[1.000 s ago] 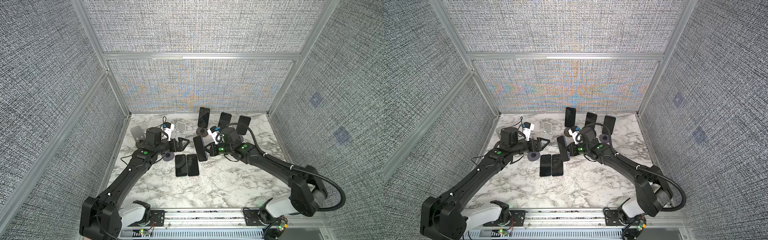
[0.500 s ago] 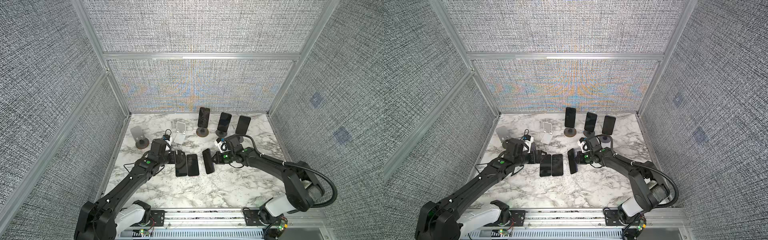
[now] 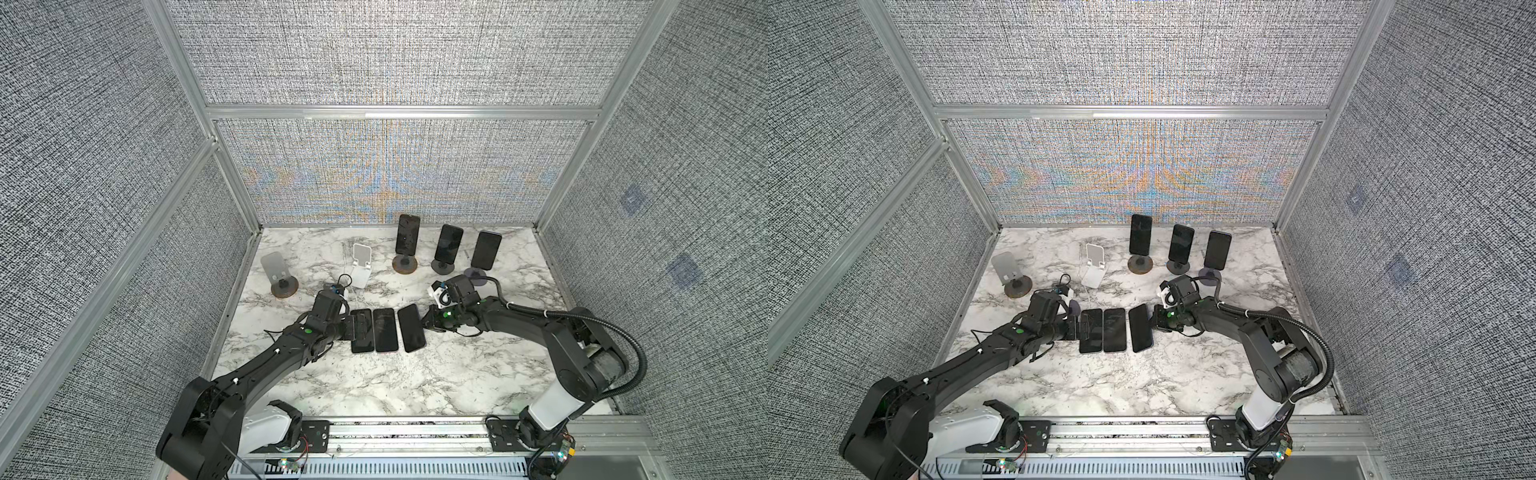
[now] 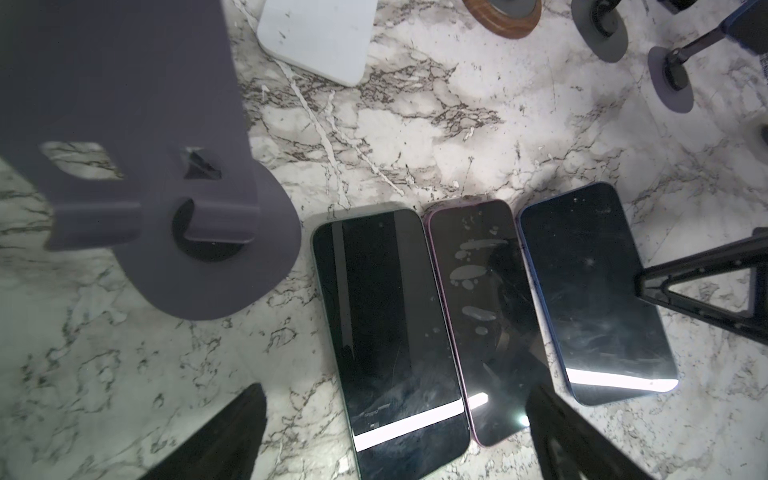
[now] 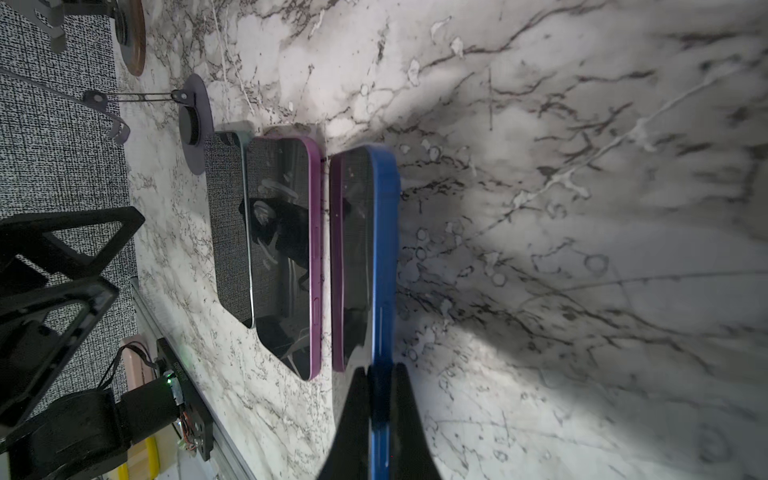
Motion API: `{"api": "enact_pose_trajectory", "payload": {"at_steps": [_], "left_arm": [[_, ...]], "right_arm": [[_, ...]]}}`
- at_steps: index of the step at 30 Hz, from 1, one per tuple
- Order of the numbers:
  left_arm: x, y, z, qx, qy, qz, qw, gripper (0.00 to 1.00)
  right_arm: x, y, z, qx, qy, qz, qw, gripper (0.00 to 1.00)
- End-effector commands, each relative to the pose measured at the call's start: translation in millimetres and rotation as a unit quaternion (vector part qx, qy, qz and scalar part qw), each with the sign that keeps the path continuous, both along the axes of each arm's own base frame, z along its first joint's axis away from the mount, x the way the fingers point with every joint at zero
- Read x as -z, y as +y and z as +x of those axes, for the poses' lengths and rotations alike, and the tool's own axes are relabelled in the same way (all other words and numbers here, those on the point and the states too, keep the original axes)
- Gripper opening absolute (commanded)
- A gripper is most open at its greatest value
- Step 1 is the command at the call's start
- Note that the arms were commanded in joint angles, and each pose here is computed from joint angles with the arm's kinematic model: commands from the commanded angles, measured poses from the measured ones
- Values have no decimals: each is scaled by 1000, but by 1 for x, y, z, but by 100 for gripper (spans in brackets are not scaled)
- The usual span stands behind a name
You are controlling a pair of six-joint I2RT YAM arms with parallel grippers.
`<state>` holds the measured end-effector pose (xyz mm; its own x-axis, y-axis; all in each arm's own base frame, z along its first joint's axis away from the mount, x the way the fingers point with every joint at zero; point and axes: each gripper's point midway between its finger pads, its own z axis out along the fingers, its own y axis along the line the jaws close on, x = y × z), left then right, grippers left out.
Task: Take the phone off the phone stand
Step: 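Lay the blue-edged phone flat beside the pink-edged phone with the right gripper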
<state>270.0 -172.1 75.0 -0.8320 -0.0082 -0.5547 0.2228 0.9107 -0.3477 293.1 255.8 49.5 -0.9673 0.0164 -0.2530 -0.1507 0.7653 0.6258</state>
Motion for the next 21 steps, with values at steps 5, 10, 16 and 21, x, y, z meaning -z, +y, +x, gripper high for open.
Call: {"api": "enact_pose_trajectory", "payload": {"at_steps": [5,10,16,21], "left_arm": [[5,-12,5,26,-9,-1,1000,98],[10,-16,4,38,1,3,999,98],[12,-19,1,44,14,4,999,98],[14,-17,2,39,18,14,999,98]], "right_arm": [[16,-6,1,33,4,-6,999,0],[22,-9,3,43,-2,-7,999,0],[28,-8,0,49,0,2,999,0],[28,-3,-2,44,-2,5,999,11]]}}
